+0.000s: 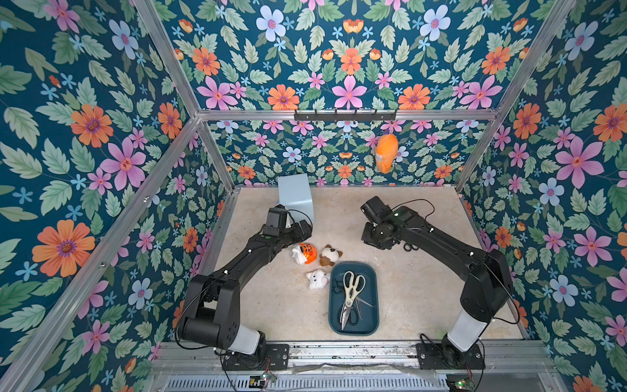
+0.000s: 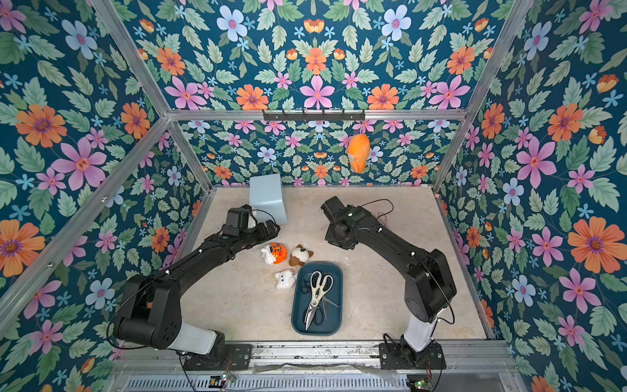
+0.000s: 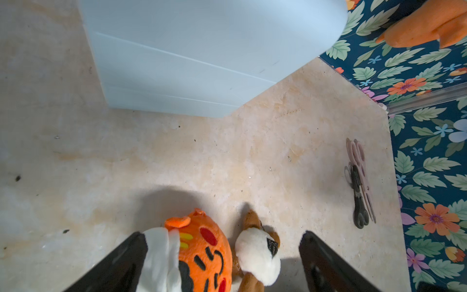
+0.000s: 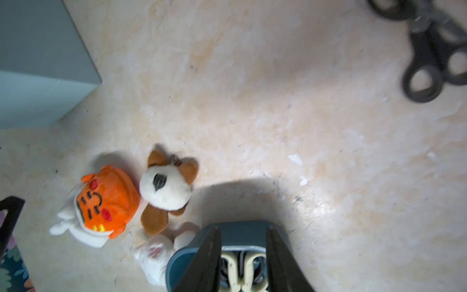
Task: Put the scissors into the storage box
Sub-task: Pick up the scissors from the center of the board.
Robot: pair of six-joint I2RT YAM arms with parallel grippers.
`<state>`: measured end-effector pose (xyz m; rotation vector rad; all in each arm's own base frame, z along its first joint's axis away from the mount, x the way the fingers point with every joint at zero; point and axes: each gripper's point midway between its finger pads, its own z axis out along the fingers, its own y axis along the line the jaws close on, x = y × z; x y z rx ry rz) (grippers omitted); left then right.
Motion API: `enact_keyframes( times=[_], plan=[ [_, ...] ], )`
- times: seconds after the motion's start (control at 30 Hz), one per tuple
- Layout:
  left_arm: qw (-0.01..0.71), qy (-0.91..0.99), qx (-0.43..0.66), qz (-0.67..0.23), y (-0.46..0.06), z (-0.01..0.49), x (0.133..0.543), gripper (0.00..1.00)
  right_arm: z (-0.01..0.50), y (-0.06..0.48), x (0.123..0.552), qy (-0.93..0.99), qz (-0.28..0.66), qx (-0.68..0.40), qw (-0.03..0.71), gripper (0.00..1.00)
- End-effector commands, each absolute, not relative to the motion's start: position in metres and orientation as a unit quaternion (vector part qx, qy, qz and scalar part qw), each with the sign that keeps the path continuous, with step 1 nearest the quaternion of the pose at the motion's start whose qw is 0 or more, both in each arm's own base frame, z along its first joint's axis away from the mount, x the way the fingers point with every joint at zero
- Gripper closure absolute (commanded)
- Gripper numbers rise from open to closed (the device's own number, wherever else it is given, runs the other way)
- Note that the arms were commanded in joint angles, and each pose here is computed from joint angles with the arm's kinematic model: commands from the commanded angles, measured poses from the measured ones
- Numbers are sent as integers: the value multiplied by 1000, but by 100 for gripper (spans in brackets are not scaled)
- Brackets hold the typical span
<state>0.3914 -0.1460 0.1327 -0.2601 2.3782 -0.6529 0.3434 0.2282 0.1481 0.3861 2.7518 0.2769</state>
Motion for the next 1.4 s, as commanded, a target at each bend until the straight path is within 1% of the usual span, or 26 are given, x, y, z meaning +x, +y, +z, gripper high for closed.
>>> enact_keyframes(
  times=[0.0,0.17,0.3,0.5,0.63,0.73,0.9,1.07,1.37],
  plan=[
    [322,906,-97,-257,-152,134,397,1,146,196,363,973,64,118,186,67],
    [315,908,-94,-258,-160,130,404,1,123,157,396,973,41,144,177,69],
    [310,911,-90,-257,-166,127,408,1,100,137,419,977,12,141,159,70],
    [309,912,-86,-254,-171,126,408,1,74,125,453,984,-44,93,144,74],
    [307,915,-88,-248,-170,124,406,1,64,118,468,986,-82,56,131,77],
    [306,916,-89,-244,-169,122,404,1,61,113,473,986,-100,38,125,77],
    [302,918,-93,-240,-167,118,403,1,60,107,467,986,-115,26,122,77],
    [297,918,-94,-243,-172,116,405,1,53,106,458,987,-111,15,115,77],
    [298,919,-93,-241,-175,119,409,1,39,109,464,988,-93,-3,120,77]
  ],
)
